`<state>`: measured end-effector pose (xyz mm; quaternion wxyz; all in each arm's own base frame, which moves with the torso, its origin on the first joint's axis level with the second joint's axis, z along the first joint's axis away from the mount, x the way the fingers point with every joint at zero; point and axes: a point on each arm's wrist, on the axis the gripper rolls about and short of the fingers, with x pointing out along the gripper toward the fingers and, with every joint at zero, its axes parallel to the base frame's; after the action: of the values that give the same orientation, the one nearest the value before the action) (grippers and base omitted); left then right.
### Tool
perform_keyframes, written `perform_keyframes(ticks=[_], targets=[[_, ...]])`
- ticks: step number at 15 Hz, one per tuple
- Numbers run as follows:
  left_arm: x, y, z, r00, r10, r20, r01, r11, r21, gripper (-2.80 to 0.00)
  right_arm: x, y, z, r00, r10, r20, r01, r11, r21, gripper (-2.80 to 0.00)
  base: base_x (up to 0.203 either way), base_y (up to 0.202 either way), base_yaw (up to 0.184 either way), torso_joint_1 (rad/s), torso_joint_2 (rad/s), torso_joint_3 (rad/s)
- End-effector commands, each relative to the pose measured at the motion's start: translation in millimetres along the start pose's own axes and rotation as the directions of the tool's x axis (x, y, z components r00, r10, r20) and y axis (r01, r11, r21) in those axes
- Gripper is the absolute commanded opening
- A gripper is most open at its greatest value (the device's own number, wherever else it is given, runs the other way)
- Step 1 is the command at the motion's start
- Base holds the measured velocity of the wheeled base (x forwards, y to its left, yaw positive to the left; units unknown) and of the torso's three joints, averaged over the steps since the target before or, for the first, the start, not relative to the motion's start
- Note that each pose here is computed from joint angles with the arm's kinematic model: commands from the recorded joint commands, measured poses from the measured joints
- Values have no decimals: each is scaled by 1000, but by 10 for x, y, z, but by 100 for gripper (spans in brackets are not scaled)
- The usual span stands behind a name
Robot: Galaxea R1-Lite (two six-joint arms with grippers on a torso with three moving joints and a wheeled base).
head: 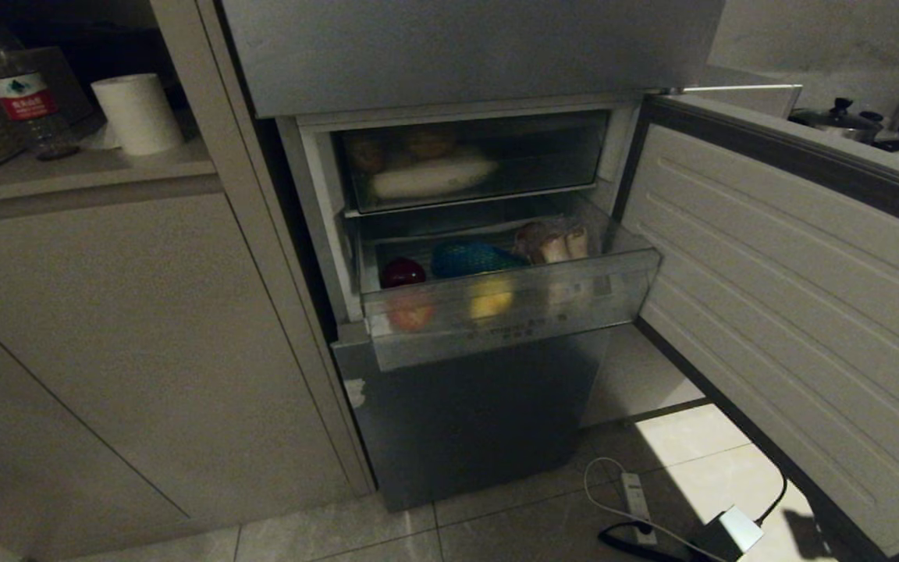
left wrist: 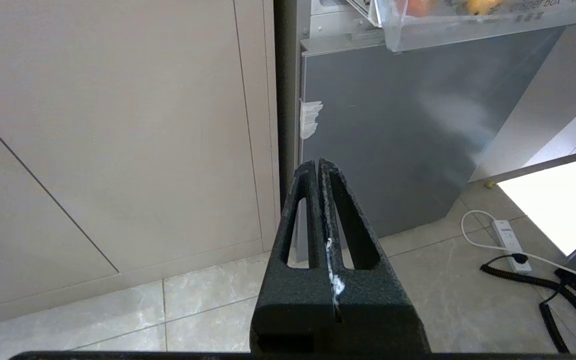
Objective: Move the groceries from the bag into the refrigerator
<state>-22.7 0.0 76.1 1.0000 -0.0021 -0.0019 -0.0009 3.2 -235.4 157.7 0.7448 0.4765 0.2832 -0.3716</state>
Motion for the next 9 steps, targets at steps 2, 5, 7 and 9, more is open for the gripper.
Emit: perform_keyframes(ticks=[2, 5, 7, 9], targets=[[0, 0, 0, 1000, 0, 1, 0, 1000, 0, -280, 82, 21, 20, 998, 51, -26, -51, 999, -5, -280, 0, 0, 0, 0, 0, 0], [0, 0, 0, 1000, 0, 1, 0, 1000, 0, -280, 23, 62, 149, 999, 44, 16, -43, 998, -54, -280, 0, 0, 0, 0, 0, 0], [0, 0, 0, 1000, 0, 1, 0, 1000, 0, -280, -1, 71, 237, 999, 32, 37, -29, 997, -77, -280, 0, 0, 0, 0, 0, 0], [0, 0, 0, 1000, 0, 1, 0, 1000, 0, -280, 20, 109, 245, 999, 24, 29, -21, 995, -93, -280, 0, 0, 0, 0, 0, 0]])
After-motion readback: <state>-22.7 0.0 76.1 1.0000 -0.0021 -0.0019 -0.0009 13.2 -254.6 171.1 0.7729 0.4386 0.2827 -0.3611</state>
